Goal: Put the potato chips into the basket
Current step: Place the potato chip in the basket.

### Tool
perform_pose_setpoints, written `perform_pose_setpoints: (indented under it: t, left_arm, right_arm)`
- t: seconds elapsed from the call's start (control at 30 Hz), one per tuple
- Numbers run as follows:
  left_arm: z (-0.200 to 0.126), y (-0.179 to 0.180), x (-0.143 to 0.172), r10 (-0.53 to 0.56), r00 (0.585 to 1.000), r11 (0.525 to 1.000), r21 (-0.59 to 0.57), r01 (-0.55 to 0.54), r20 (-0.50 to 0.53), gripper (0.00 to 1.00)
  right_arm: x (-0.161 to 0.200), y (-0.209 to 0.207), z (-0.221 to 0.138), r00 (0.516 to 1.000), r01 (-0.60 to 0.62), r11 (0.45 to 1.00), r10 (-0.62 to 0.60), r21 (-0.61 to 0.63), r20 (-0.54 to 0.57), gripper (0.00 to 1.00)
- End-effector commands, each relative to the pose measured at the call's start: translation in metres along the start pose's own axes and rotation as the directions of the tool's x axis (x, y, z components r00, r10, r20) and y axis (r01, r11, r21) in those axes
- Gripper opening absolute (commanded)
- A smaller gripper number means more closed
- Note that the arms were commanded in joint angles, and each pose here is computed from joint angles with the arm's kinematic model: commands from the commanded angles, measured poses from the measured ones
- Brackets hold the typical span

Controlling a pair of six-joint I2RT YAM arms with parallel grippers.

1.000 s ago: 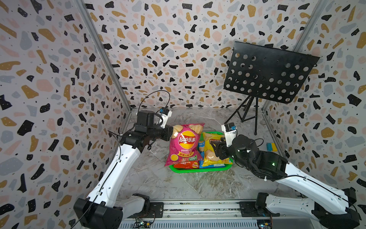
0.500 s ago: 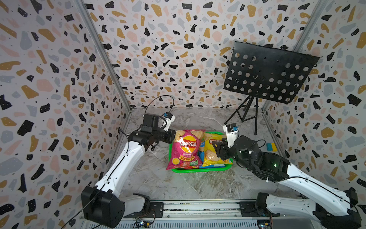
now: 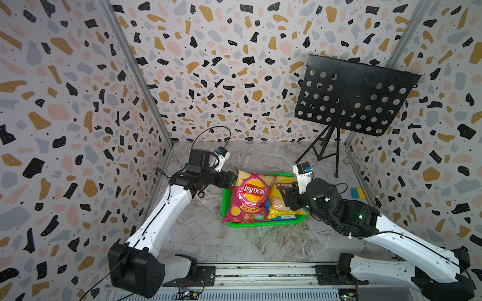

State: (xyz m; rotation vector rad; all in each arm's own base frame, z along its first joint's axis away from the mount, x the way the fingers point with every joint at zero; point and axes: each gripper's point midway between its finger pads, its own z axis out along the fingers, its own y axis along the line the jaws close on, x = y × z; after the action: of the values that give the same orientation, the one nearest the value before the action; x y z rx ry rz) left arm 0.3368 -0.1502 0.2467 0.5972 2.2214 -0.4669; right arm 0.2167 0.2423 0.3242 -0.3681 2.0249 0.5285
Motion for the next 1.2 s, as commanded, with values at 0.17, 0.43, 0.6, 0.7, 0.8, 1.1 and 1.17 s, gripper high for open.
perform_pose_setpoints:
  t: [0.17,0.43,0.6,0.7,0.8,1.1,1.17]
  left_arm:
    - [-0.061,-0.017,-0.064,0.308,0.946,0.95,-0.08,-0.301,0.1,0.83]
    - [-0.033,-0.074,-0.027,0.598,0.801,0.801,0.079,-0.594,-0.033,0.81]
    - [0.005,-0.087,-0.014,0.674,0.734,0.739,0.096,-0.667,-0.082,0.8]
    - [0.025,-0.089,-0.014,0.687,0.721,0.727,0.078,-0.682,-0.092,0.79]
    - [0.041,-0.082,-0.012,0.677,0.726,0.735,0.055,-0.676,-0.122,0.79]
    - [0.056,-0.041,0.032,0.6,0.744,0.761,-0.076,-0.644,-0.294,0.67]
    - [0.05,-0.037,0.039,0.583,0.754,0.768,-0.098,-0.633,-0.303,0.66]
  right_arm:
    - [0.01,0.001,0.008,0.997,-0.021,0.999,0.019,-0.024,-0.076,0.63]
    - [0.03,-0.022,0.022,0.971,-0.131,0.991,0.132,0.015,-0.198,0.62]
    - [0.049,-0.047,0.03,0.929,-0.254,0.967,0.255,0.039,-0.269,0.63]
    - [0.059,-0.054,0.033,0.913,-0.276,0.96,0.276,0.046,-0.301,0.62]
    - [0.069,-0.056,0.036,0.901,-0.283,0.958,0.282,0.046,-0.33,0.62]
    - [0.082,-0.058,0.048,0.885,-0.27,0.961,0.273,0.064,-0.377,0.62]
    - [0.083,-0.058,0.051,0.883,-0.266,0.962,0.27,0.065,-0.383,0.63]
